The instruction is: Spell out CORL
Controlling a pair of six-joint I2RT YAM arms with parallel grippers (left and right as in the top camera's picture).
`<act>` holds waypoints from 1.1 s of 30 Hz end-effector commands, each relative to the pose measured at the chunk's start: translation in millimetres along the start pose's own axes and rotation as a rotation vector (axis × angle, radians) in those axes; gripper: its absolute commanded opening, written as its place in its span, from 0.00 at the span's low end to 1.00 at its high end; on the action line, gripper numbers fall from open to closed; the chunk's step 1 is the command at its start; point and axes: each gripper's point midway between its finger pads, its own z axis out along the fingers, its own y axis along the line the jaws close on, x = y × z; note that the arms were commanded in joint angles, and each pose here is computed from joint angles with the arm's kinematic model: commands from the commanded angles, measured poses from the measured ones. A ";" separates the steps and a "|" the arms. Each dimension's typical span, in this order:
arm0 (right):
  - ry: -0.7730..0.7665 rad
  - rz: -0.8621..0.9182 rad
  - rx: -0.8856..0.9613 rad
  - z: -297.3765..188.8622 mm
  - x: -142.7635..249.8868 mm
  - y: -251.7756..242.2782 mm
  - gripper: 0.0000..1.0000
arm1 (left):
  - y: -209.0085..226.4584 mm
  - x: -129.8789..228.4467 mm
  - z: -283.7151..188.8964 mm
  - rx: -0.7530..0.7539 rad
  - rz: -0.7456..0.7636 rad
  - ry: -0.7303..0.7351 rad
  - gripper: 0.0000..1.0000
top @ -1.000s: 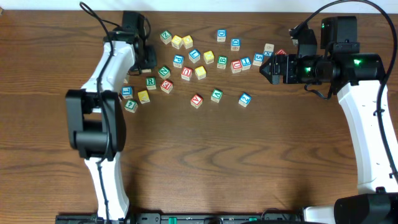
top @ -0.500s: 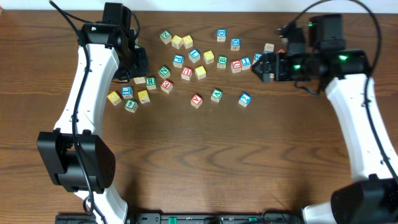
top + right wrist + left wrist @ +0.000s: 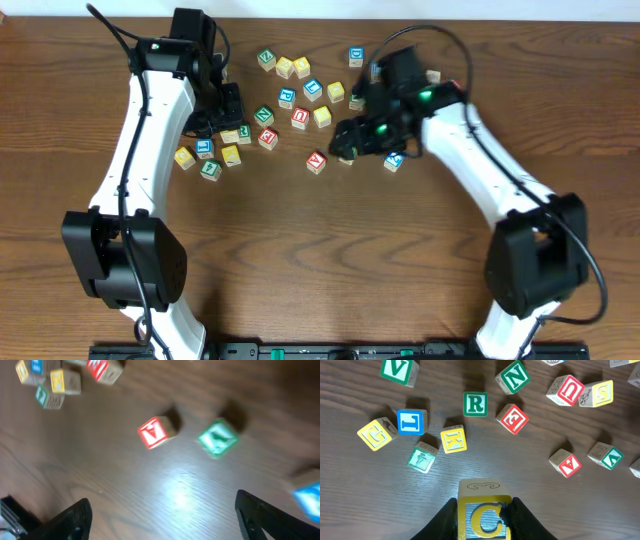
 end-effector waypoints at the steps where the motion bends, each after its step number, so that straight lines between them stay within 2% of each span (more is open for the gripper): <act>1: 0.055 0.005 -0.027 23.7 12.6 19.7 0.80 | -0.6 -6.9 -5.8 0.011 -0.001 -0.026 0.24; 2: 0.070 0.002 -0.029 30.2 16.4 24.6 0.75 | -1.3 -10.4 -8.9 0.014 0.000 -0.040 0.24; 4: 0.097 -0.009 -0.032 42.3 23.7 33.2 0.48 | -2.7 -17.2 -15.4 0.020 0.000 -0.067 0.24; 5: 0.112 -0.013 -0.033 47.8 27.7 37.4 0.39 | -3.0 -20.7 -19.1 0.024 0.000 -0.083 0.24; 8: 0.145 -0.025 -0.034 64.5 37.2 46.5 0.31 | -3.4 -29.3 -27.3 0.033 -0.002 -0.125 0.24; 13: 0.187 0.007 -0.020 98.9 47.6 45.7 0.26 | -3.9 -33.0 -30.3 0.039 -0.002 -0.145 0.24; 18: 0.136 0.053 0.013 117.5 32.5 26.5 0.24 | -4.3 -34.1 -30.4 0.040 -0.001 -0.149 0.24; 27: -0.073 0.126 0.147 101.9 -23.1 -32.2 0.24 | -12.3 -31.4 -29.3 0.045 0.017 -0.145 0.24; 33: -0.162 0.108 0.142 89.1 -50.0 -53.8 0.27 | -25.7 -28.9 -28.2 0.055 0.048 -0.147 0.24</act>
